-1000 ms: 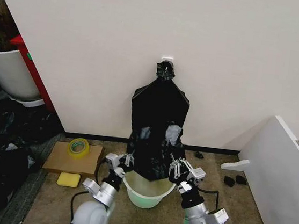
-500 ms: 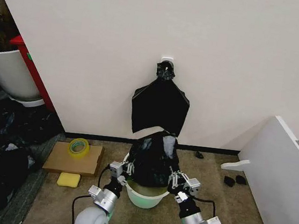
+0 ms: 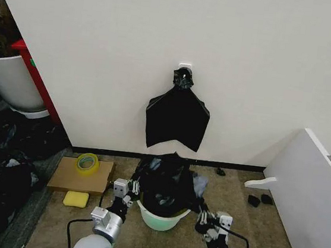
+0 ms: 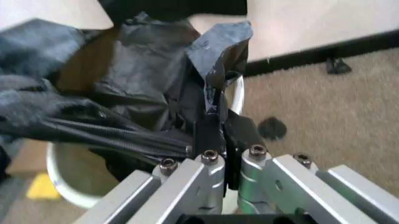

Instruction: Place the garbage bag over the trash bin.

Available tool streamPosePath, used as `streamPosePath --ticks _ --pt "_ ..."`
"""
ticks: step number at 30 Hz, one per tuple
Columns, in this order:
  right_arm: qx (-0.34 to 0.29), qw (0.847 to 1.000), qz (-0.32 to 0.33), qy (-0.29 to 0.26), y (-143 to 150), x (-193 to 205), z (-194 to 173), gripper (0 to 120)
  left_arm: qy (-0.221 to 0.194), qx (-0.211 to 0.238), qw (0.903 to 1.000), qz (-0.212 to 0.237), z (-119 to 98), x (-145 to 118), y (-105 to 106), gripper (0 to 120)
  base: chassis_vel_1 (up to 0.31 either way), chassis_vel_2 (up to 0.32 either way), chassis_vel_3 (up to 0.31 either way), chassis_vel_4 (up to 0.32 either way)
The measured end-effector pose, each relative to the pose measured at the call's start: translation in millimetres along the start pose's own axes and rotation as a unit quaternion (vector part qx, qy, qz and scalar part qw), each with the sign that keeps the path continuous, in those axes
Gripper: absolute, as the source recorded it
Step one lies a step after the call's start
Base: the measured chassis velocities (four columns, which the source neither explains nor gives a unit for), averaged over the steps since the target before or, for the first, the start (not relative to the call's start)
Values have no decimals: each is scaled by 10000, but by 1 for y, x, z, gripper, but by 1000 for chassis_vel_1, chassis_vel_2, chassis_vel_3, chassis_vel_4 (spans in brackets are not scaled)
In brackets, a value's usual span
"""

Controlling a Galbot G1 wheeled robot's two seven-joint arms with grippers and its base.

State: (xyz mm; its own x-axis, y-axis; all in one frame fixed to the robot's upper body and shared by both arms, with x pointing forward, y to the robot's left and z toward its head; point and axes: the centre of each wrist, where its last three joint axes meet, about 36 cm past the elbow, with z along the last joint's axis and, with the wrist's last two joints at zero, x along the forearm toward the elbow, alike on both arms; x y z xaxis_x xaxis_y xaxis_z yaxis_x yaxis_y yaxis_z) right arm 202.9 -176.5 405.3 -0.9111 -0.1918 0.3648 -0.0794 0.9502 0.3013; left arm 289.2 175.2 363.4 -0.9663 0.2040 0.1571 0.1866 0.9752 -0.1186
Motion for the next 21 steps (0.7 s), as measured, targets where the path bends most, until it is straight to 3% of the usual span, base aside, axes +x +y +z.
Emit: streamPosePath --ticks 5,10,14,16,21 --pt "503 9984 78 226 -3 -1 12 0 393 -316 9982 -329 -8 7 3 0 0 0 0 0" --pt "1263 9916 94 280 -18 -2 27 0 617 -553 9962 -262 -1 17 -4 0 0 0 0 0" --pt "2156 9764 -67 107 -35 -1 48 0 791 -793 9933 -274 7 25 -10 0 0 0 0 0" --pt "2341 9720 -81 166 -40 -2 54 0 877 -1073 9896 -391 14 25 -9 0 0 0 0 0" --pt "2507 9678 -70 229 -47 -9 61 0 1076 -1240 9847 -588 19 23 -9 0 0 0 0 0"
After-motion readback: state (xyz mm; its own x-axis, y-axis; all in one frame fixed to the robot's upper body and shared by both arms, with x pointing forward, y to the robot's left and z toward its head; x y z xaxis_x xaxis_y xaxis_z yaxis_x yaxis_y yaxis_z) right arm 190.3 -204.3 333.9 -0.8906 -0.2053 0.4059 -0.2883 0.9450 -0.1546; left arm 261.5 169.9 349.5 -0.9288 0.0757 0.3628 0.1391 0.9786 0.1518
